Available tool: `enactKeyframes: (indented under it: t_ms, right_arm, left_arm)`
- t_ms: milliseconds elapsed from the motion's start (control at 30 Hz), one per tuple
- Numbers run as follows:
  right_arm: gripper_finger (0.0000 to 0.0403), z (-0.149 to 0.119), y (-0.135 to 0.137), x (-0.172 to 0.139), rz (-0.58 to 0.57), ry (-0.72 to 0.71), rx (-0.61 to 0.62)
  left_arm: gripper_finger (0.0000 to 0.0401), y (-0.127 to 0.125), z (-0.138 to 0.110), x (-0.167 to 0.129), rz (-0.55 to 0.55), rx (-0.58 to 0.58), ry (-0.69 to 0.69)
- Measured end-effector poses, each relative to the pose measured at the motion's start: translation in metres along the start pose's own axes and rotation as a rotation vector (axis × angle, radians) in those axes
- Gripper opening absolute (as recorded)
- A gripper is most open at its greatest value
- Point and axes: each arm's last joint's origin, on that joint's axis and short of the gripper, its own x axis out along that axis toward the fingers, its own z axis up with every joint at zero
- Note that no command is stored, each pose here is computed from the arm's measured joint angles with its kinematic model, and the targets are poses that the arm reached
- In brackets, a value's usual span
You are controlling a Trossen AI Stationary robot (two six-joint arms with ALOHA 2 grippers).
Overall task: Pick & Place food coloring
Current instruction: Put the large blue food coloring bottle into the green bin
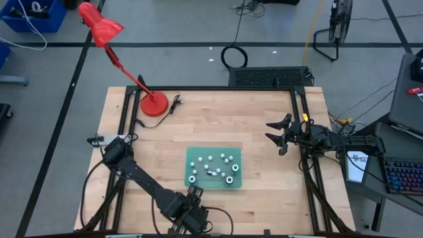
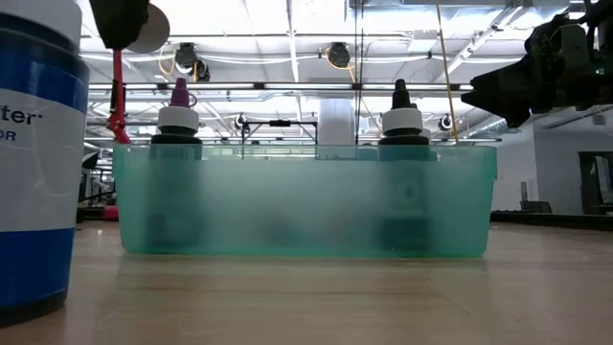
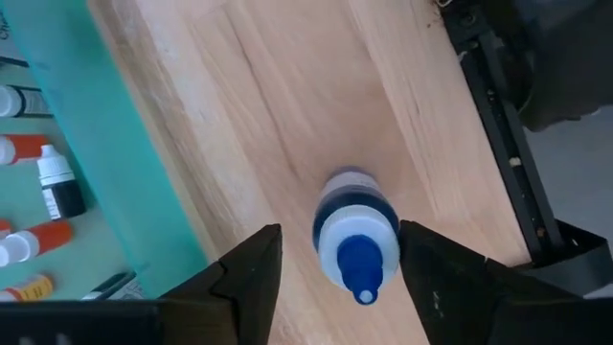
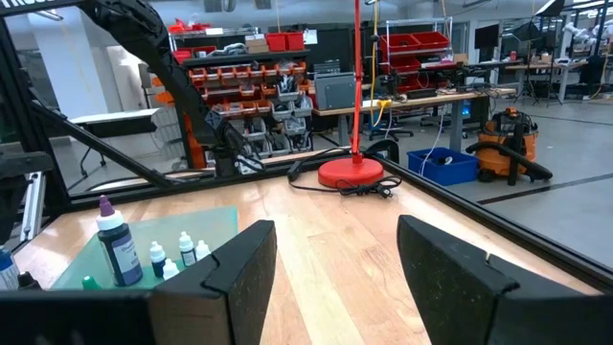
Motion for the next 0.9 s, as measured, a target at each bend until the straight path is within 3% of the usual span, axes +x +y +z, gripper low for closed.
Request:
enactKeyframes:
  t_ms: [900]
  right_arm:
    - [0.0208, 0.000, 0.000, 0.000, 0.000, 0.000, 0.000]
  left_arm:
    - [0.0207, 0.004, -0.005, 0.014, -0.039, 0.035, 0.041]
